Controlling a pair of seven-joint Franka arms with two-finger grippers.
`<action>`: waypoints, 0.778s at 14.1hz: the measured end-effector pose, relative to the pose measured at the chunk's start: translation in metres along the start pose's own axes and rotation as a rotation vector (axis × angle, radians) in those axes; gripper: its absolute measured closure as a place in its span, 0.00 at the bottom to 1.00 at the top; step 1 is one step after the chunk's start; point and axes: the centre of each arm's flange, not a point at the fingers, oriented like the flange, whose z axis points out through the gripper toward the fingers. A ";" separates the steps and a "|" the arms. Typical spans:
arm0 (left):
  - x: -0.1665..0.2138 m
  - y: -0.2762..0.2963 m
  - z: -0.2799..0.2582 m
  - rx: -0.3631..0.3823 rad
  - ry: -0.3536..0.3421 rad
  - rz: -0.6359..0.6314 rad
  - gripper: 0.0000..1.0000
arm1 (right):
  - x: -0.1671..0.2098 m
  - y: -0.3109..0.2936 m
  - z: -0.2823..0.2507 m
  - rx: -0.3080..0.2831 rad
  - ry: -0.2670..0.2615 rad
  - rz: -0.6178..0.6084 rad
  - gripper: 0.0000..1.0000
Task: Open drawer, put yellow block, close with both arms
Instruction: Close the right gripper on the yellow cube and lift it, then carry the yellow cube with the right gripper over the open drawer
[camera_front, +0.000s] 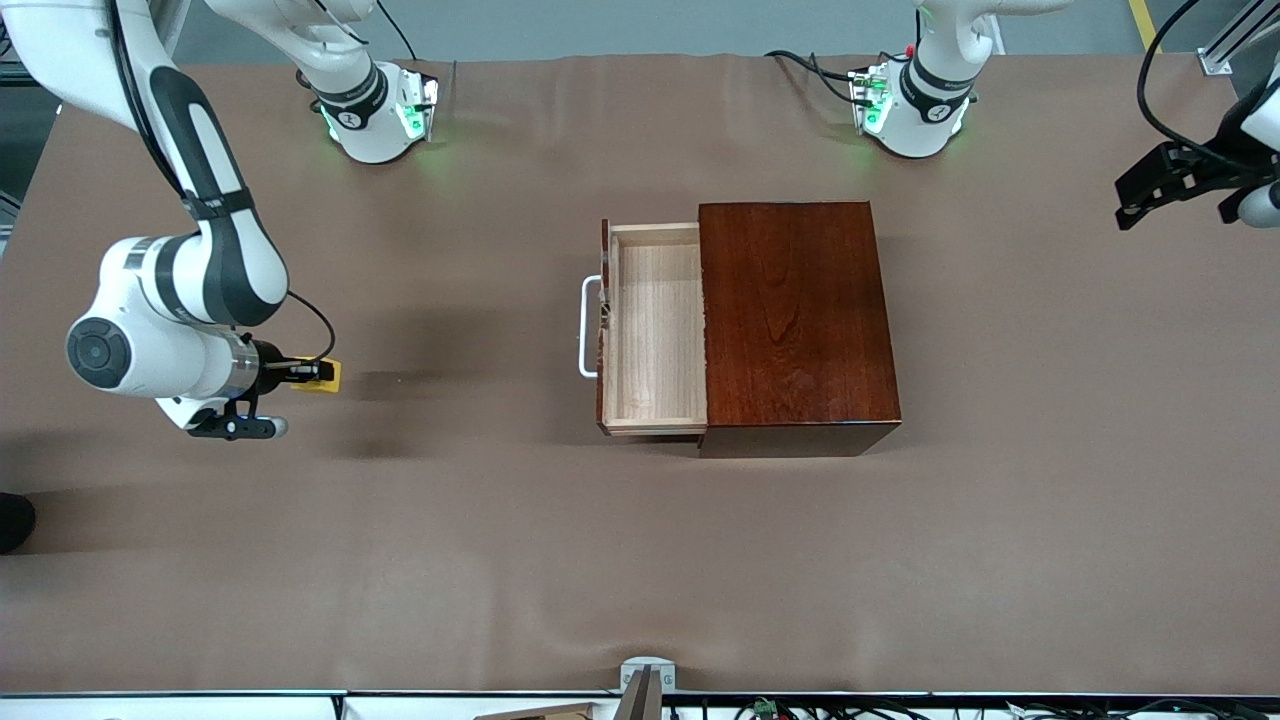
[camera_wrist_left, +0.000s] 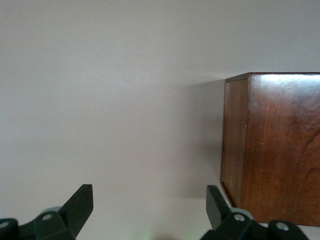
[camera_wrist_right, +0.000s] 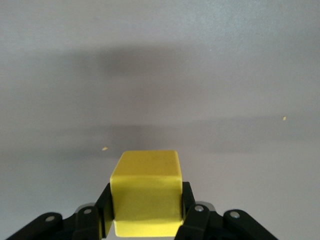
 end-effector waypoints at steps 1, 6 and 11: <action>0.002 0.003 0.003 -0.008 -0.005 0.004 0.00 | -0.001 -0.011 -0.015 0.001 -0.017 0.015 0.44; 0.008 0.026 0.013 -0.014 -0.020 0.046 0.00 | -0.010 -0.052 -0.073 0.018 -0.037 0.080 0.44; 0.010 0.036 0.014 -0.014 -0.011 0.062 0.00 | -0.051 -0.152 -0.104 0.017 -0.030 0.289 0.44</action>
